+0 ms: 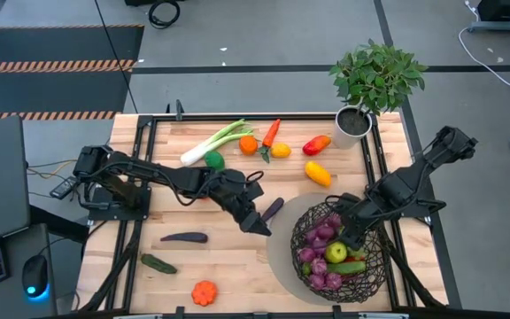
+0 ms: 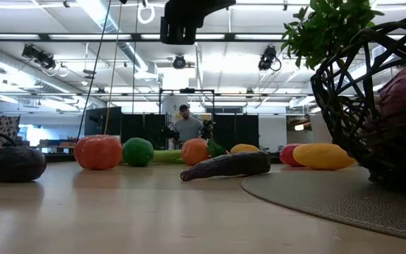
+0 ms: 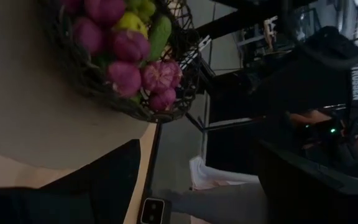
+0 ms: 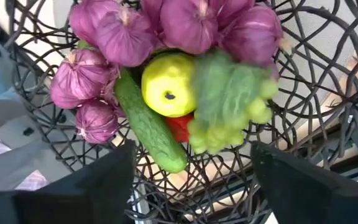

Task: Build produce basket
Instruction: Put the bottom purple eggplant into the black basket

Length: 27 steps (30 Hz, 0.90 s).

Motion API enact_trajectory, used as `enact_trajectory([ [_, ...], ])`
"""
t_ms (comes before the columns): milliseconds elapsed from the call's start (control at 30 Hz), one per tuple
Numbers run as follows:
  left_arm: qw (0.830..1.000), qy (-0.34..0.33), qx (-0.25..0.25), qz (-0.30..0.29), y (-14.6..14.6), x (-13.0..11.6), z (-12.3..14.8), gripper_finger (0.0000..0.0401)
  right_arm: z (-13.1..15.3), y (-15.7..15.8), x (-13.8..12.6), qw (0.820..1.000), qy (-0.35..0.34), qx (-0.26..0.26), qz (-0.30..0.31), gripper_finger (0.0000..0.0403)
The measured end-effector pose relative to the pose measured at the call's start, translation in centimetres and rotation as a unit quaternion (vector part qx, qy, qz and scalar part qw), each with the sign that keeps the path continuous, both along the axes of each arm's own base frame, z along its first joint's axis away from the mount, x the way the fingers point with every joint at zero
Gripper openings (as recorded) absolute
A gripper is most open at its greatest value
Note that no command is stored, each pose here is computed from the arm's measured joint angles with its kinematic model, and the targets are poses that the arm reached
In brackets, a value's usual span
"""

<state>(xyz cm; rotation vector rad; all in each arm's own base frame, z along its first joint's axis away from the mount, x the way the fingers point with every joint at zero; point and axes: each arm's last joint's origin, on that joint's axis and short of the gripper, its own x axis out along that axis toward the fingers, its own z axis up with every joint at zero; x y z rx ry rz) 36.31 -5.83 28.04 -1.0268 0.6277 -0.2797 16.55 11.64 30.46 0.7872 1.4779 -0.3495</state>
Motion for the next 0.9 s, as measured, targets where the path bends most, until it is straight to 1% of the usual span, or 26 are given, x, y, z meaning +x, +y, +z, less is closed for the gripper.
enact_trajectory([
  [100, 1.0, 0.001, 0.009, 0.022, 0.2, 0.1, 0.0, 0.0314, -0.1, 0.2, 0.2, 1.0, 0.0, 0.002, -0.001, 0.0352],
  [167, 0.999, 0.011, 0.011, 0.043, 0.2, 0.0, -0.2, 0.0314, -0.1, 0.3, 0.4, 1.0, -0.007, 0.001, -0.015, 0.0365],
  [233, 0.999, 0.015, 0.014, 0.045, -0.1, 0.0, -0.3, 0.0314, -0.1, 0.3, 0.7, 0.999, -0.027, -0.007, -0.029, 0.0374],
  [300, 0.998, 0.017, 0.027, 0.047, -0.4, -0.1, -0.4, 0.0314, 0.0, 0.4, 1.0, 0.998, -0.056, -0.014, -0.037, 0.0379],
  [367, 0.996, 0.053, 0.041, 0.052, -0.7, -0.5, -1.1, 0.0314, 0.1, 0.5, 1.3, 0.996, -0.078, -0.019, -0.043, 0.0381],
  [467, 0.987, 0.14, 0.062, 0.046, -1.1, -1.5, -2.5, 0.0314, 0.2, 0.5, 1.7, 0.992, -0.108, -0.028, -0.052, 0.0381],
  [533, 0.975, 0.205, 0.079, 0.037, -1.5, -2.6, -3.5, 0.0314, 0.3, 0.5, 1.8, 0.99, -0.12, -0.036, -0.057, 0.038],
  [633, 0.951, 0.29, 0.109, 0.013, -2.2, -4.2, -4.6, 0.0314, 0.4, 0.6, 2.0, 0.988, -0.137, -0.042, -0.056, 0.0378],
  [700, 0.933, 0.332, 0.135, -0.012, -2.9, -5.6, -4.8, 0.0314, 0.4, 0.6, 2.2, 0.986, -0.148, -0.047, -0.054, 0.0378],
  [767, 0.917, 0.359, 0.166, -0.048, -3.6, -6.8, -4.9, 0.0314, 0.5, 0.6, 2.2, 0.985, -0.156, -0.05, -0.048, 0.0378],
  [867, 0.877, 0.401, 0.234, -0.121, -5.0, -9.3, -5.0, 0.0314, 0.5, 0.5, 2.3, 0.984, -0.163, -0.061, -0.047, 0.0378],
  [900, 0.861, 0.416, 0.256, -0.14, -5.4, -10.1, -5.1, 0.0314, 0.5, 0.5, 2.3, 0.983, -0.167, -0.066, -0.048, 0.0378],
])
